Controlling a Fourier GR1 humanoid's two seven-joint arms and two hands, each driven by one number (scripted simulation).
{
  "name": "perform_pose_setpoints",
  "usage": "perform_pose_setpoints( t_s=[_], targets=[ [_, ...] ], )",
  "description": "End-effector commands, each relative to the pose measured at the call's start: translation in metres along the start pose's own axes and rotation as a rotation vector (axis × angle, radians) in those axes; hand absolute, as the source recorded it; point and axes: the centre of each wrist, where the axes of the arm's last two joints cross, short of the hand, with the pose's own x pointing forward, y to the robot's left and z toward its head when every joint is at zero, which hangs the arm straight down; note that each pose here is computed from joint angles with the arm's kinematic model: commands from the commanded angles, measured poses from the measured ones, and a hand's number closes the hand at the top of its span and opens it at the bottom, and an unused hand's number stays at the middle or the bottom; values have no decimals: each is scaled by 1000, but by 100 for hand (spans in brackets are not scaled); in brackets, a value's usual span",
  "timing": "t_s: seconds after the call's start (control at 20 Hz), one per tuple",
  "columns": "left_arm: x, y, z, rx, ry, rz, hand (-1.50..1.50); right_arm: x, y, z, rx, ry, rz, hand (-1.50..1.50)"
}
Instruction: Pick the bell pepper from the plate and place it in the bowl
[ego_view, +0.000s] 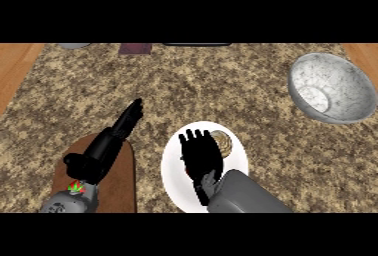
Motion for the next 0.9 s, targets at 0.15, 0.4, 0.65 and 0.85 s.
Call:
perform_pose_setpoints(
  t_s=[0.15, 0.4, 0.65, 0.85],
  targets=[
    [-1, -17, -4, -7, -7, -16, 0, -10, 6, -16, 14, 22, -28, -150],
    [3, 5, -8, 1, 9, 12, 0, -20, 18, -35, 10, -13, -22, -150],
    [-5, 4, 8, -19, 12, -2, 0, -9, 28, -25, -21, -89, -40, 150],
    [13, 7, -17, -17, 0, -1, 0, -18, 18, -43, -110, -118, -20, 150]
  ],
)
